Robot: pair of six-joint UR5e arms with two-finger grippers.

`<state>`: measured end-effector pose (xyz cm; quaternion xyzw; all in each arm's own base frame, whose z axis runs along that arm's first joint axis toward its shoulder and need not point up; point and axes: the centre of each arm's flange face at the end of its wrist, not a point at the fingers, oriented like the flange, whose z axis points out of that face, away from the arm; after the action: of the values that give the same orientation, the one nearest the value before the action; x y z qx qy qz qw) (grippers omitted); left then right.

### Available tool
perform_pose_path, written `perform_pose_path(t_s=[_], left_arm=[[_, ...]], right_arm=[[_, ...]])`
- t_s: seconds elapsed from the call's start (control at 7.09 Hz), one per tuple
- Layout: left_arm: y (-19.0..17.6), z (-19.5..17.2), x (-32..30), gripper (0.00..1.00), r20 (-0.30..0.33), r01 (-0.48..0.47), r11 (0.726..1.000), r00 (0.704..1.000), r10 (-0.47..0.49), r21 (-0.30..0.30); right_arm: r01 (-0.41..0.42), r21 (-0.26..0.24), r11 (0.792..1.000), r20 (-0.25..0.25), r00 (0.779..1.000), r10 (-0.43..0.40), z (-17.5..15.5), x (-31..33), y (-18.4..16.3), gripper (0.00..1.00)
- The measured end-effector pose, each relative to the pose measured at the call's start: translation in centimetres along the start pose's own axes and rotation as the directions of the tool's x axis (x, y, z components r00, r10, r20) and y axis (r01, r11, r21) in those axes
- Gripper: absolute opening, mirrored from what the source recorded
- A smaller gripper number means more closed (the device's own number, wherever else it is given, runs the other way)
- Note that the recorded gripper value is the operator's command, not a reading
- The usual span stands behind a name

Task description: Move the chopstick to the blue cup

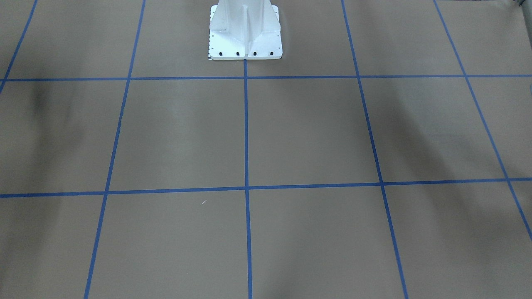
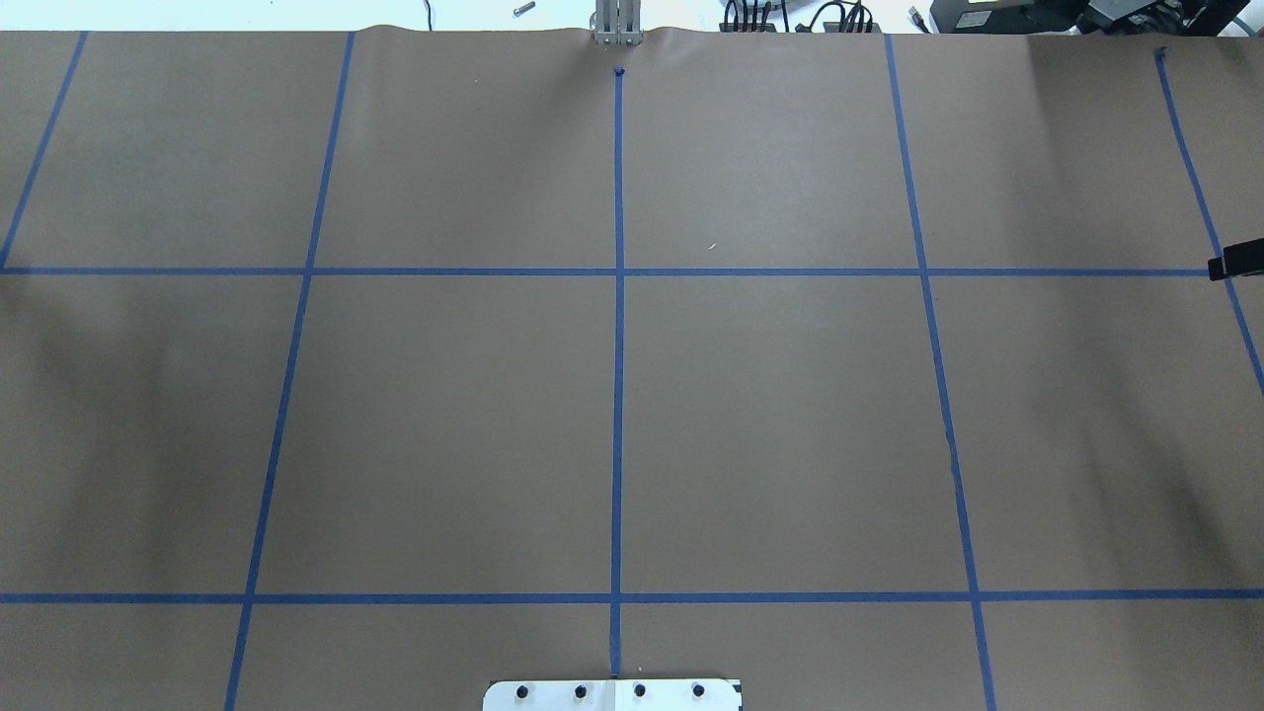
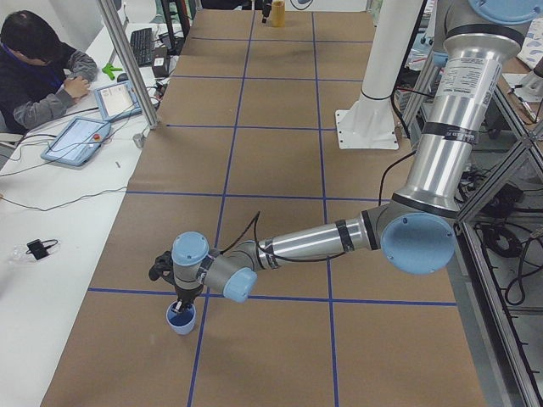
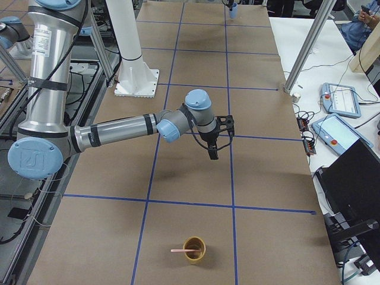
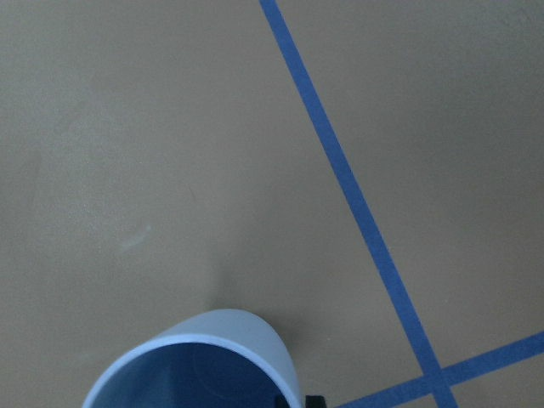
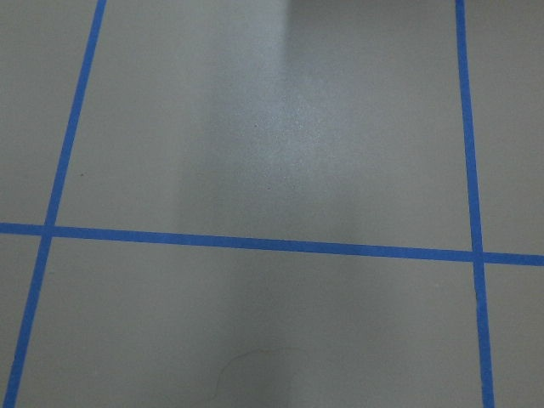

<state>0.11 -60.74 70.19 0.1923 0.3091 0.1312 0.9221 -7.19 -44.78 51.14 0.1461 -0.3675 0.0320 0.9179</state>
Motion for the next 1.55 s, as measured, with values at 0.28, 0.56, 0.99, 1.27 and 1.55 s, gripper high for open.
perform_pose_path(t_s=[0.28,0.56,0.99,1.27,1.55], left_arm=[[-4.1,-6.7,2.4,0.00,0.010,0.037,0.999,0.999,-0.038,0.025],[-7.2,-12.6,7.8,0.00,-0.001,0.151,0.986,0.989,-0.151,0.073],[-10.7,-15.2,21.5,0.00,-0.122,0.342,0.935,0.936,-0.330,0.097],[-12.3,-16.3,31.0,0.00,-0.198,0.432,0.900,0.889,-0.413,0.064],[-16.2,-17.6,43.7,0.00,-0.184,0.482,0.876,0.862,-0.472,0.010]], right_arm=[[-0.001,-0.001,1.000,0.001,1.000,0.001,0.0,0.1,0.1,1.00],[-0.001,-0.002,1.000,0.003,1.000,0.001,0.1,0.1,0.1,1.00],[-0.002,-0.003,1.000,0.002,1.000,0.002,0.1,0.1,0.2,1.00],[-0.003,-0.004,1.000,0.001,1.000,0.003,0.1,0.2,0.3,1.00],[-0.005,-0.007,1.000,0.001,1.000,0.005,0.2,0.3,0.4,1.00]])
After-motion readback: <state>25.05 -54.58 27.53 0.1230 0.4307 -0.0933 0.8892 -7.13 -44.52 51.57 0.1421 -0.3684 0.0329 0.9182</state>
